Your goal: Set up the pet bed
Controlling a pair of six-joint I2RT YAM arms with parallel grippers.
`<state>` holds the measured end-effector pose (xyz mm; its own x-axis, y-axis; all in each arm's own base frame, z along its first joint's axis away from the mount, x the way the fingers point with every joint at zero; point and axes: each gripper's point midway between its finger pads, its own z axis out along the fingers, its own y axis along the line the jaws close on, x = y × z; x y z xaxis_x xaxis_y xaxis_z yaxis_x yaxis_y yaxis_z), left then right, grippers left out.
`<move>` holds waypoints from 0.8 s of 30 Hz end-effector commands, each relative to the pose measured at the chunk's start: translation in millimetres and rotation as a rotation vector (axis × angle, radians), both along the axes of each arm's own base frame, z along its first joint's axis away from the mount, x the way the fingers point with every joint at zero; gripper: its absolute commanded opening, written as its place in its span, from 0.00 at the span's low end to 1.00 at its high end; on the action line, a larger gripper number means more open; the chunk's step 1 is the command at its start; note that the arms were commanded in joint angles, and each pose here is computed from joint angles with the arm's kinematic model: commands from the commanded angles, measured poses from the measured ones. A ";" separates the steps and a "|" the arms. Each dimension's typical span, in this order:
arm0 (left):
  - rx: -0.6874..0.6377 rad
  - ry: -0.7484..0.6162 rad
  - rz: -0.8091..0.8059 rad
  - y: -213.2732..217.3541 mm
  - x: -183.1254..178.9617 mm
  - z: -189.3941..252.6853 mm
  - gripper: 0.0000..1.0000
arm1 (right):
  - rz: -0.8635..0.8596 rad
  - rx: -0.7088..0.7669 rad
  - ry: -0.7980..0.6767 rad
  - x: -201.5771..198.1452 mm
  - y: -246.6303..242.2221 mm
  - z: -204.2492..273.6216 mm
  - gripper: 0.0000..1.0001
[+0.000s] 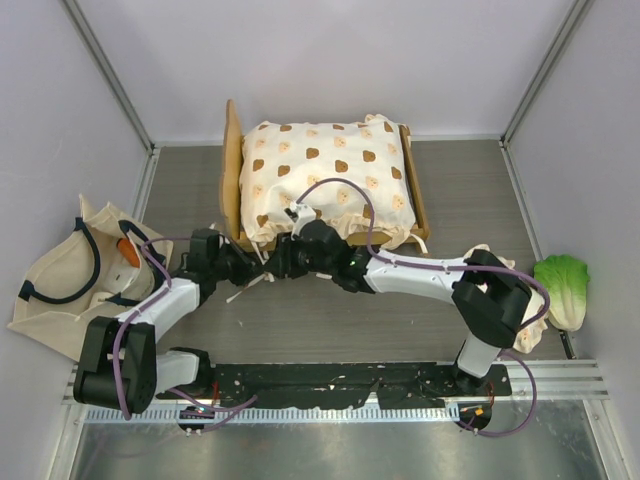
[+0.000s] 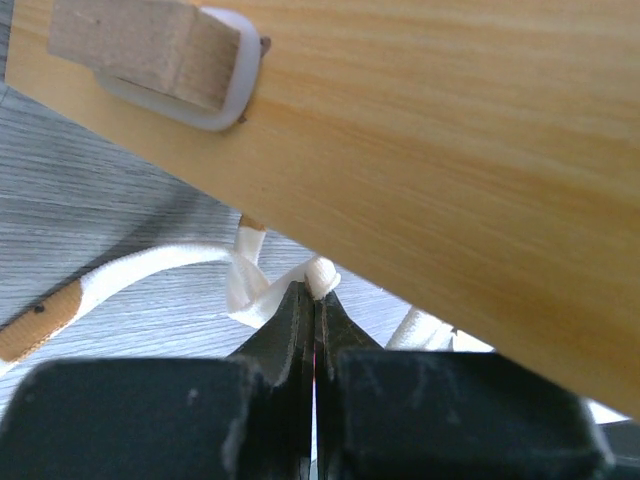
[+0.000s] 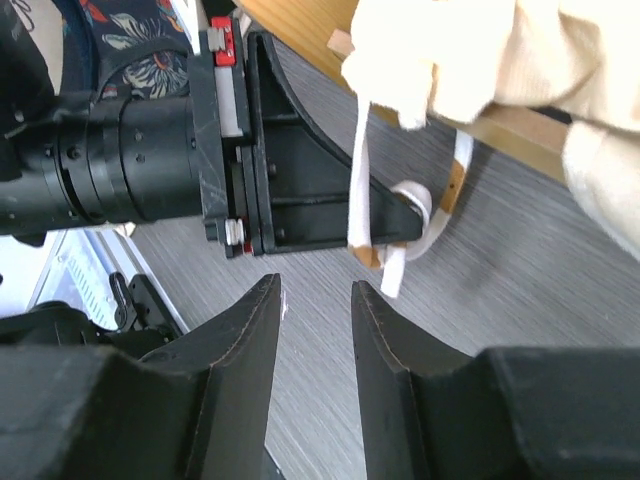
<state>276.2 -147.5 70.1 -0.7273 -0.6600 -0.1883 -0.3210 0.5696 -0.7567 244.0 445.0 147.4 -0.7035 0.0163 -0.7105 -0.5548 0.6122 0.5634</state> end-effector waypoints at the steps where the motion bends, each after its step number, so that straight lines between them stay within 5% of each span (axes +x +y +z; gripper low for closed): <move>1: -0.021 -0.085 -0.045 -7.6 14.0 22.0 0.00 | -0.053 -0.008 0.024 -5.8 -18.4 -3.4 0.40; 7: -0.032 -0.098 -0.051 -9.6 14.0 26.9 0.00 | -0.062 0.150 0.217 -17.1 -14.1 -25.6 0.36; 24: -0.043 -0.094 -0.040 -8.5 8.7 23.2 0.00 | -0.068 0.328 0.292 14.1 7.7 -31.8 0.40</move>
